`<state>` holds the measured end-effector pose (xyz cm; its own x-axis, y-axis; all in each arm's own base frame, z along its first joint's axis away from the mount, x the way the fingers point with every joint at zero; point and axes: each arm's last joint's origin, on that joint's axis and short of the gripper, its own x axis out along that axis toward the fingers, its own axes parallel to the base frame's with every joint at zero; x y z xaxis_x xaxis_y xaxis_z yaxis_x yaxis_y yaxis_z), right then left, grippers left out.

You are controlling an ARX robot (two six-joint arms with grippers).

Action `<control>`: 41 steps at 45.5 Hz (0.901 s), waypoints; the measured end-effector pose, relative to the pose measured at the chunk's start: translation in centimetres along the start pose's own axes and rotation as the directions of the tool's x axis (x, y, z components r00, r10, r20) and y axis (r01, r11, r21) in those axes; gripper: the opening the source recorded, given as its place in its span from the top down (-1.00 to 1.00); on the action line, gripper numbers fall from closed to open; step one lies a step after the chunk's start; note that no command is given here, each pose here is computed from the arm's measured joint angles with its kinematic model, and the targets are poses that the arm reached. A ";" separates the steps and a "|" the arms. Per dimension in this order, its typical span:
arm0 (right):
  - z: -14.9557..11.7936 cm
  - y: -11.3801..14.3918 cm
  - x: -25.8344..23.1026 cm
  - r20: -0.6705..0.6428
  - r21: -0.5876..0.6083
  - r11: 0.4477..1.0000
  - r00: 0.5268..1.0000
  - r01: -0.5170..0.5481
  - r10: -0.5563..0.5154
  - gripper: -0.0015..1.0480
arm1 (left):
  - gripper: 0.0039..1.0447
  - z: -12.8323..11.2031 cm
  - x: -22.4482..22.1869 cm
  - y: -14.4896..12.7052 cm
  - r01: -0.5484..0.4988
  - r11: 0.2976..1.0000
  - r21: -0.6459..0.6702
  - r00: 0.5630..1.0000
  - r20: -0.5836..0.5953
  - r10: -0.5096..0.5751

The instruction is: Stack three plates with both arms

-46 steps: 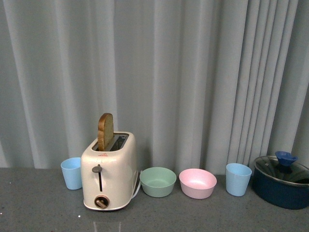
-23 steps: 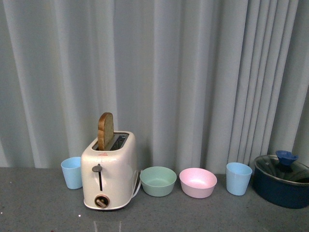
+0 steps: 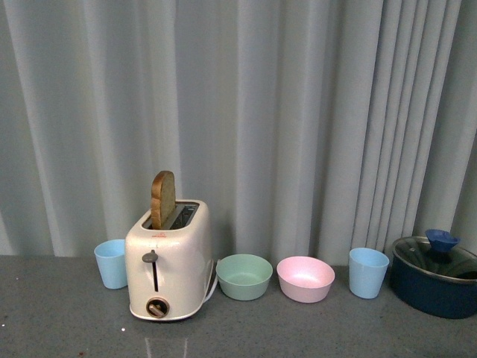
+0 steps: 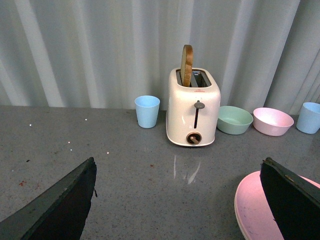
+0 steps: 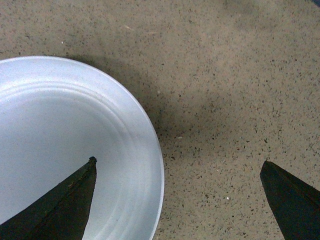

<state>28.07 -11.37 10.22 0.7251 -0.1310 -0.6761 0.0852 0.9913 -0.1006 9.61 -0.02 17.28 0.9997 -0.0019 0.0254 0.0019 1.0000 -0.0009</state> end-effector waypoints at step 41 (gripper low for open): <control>-3.9 -0.2 3.1 -0.088 0.105 0.992 0.993 -0.063 0.073 -0.86 | -0.87 0.0 0.0 0.0 0.000 1.000 0.000 1.000 0.000 0.000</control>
<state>27.66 -12.08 5.28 0.6665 -0.0596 -0.7431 0.1102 0.9937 0.0193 9.61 -0.02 17.28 0.9997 -0.0019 0.0254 0.0019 1.0000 -0.0009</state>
